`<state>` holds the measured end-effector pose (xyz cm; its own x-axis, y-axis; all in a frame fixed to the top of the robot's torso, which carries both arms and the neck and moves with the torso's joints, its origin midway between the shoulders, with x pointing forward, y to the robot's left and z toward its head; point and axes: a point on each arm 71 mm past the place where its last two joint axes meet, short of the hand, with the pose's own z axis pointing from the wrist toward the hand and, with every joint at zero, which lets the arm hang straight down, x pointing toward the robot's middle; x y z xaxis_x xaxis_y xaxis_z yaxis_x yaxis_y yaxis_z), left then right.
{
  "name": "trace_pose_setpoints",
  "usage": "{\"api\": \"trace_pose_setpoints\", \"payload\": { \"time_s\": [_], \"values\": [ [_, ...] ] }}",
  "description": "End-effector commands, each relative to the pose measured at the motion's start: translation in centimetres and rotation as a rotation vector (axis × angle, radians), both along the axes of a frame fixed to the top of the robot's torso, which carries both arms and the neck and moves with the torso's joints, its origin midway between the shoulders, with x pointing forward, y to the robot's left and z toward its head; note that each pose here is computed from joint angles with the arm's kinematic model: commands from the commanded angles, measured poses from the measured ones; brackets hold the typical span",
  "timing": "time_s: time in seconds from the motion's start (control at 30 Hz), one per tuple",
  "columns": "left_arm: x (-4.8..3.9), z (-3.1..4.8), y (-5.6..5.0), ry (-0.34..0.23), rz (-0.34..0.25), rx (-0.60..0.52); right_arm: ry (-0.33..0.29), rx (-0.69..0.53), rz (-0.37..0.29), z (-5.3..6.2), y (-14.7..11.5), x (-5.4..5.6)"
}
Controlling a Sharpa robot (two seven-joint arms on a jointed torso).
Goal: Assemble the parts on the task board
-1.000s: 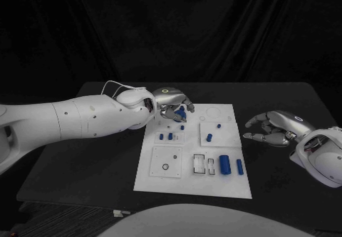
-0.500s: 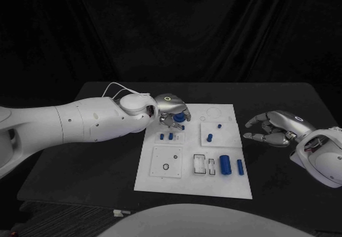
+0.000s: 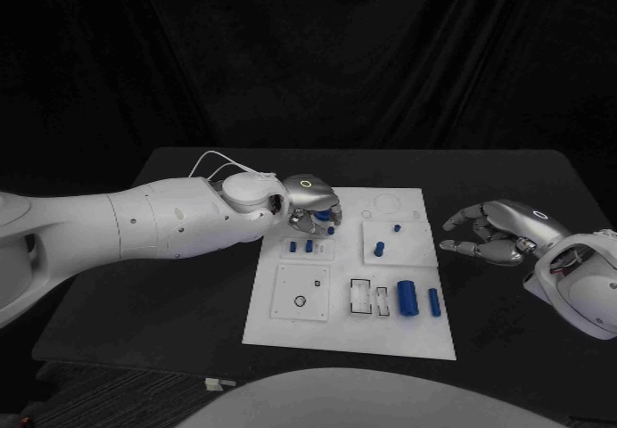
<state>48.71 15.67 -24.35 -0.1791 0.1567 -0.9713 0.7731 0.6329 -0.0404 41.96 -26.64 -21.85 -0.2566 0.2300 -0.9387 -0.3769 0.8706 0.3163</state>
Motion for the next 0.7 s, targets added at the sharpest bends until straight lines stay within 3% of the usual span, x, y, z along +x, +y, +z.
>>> {"api": "trace_pose_setpoints", "payload": {
  "time_s": [0.03, 0.7],
  "values": [
    [-0.03, -0.1, -0.2, -0.006, -0.012, 0.004, -0.006, 0.002, -0.004, 0.0, 0.0, 0.0],
    [0.29, -1.42, -0.5, -0.007, 0.003, 0.002, -0.005, 0.0, -0.008, 0.0, -0.2, 0.0]
  ]
}}
